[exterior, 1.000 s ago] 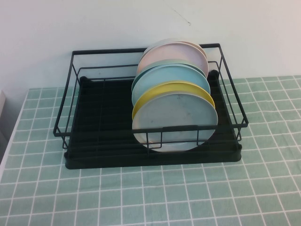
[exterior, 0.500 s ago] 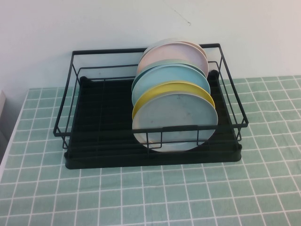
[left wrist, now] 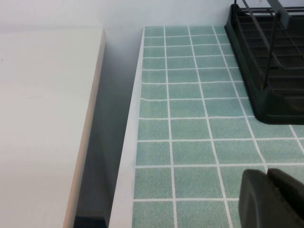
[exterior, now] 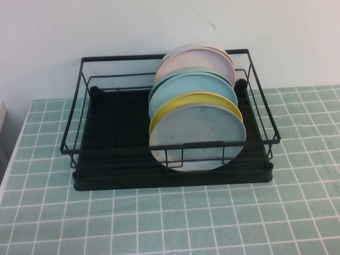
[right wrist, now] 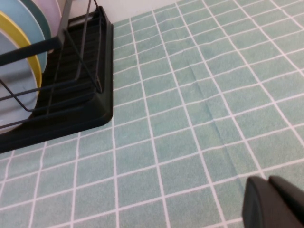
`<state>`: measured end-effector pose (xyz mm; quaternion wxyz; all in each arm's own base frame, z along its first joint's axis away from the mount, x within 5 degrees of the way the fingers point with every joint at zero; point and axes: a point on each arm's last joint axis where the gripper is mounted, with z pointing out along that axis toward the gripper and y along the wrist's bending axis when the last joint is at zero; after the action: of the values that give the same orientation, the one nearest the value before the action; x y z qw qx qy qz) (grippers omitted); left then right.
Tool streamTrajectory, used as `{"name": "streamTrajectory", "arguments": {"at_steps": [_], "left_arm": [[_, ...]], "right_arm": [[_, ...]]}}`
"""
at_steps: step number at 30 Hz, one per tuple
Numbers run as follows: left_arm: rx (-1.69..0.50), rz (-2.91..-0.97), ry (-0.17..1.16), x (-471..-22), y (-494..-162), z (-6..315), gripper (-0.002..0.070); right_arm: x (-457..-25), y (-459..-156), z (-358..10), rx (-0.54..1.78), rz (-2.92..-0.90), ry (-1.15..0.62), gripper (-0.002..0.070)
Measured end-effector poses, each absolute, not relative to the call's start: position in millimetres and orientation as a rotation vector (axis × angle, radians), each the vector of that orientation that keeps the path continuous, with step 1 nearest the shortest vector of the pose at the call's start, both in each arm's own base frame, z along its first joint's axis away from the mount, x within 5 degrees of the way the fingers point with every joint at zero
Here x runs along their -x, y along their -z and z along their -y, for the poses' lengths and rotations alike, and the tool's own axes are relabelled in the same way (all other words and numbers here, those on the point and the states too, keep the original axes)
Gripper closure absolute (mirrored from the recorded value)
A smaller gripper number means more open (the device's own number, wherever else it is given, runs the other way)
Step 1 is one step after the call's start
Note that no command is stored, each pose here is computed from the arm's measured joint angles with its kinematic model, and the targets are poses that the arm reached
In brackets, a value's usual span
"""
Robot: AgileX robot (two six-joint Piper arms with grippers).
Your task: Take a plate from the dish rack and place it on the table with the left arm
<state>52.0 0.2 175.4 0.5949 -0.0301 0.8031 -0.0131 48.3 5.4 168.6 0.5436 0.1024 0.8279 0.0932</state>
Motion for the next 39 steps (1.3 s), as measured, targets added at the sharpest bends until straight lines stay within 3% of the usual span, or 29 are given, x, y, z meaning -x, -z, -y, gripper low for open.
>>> {"name": "streamTrajectory", "arguments": {"at_steps": [7, 12, 20, 25, 28, 33, 39], "left_arm": [[0.115, -1.765, 0.083, -55, -182, 0, 0.0678], [0.223, -1.463, 0.189, -56, -208, -2, 0.0678], [0.287, -1.081, 0.198, -46, -239, -11, 0.0678], [0.394, -0.69, 0.437, -27, -264, -17, 0.0678], [0.376, -0.568, 0.506, -18, -278, -17, 0.0678], [0.31, -0.618, 0.514, -1, -335, -10, 0.0678], [0.257, -0.993, 0.385, -13, -393, -1, 0.0678]], "right_arm": [[-48, -169, -5, -0.243, -1.965, -0.221, 0.0678], [-48, -169, -5, -0.243, -1.965, -0.221, 0.0678], [-48, -169, -5, -0.243, -1.965, -0.221, 0.0678], [-48, -169, -5, -0.243, -1.965, -0.221, 0.0678], [-48, -169, -5, -0.243, -1.965, -0.221, 0.0678], [-48, -169, -5, -0.243, -1.965, -0.221, 0.0678], [-48, -169, -5, -0.243, -1.965, -0.221, 0.0678]]}}
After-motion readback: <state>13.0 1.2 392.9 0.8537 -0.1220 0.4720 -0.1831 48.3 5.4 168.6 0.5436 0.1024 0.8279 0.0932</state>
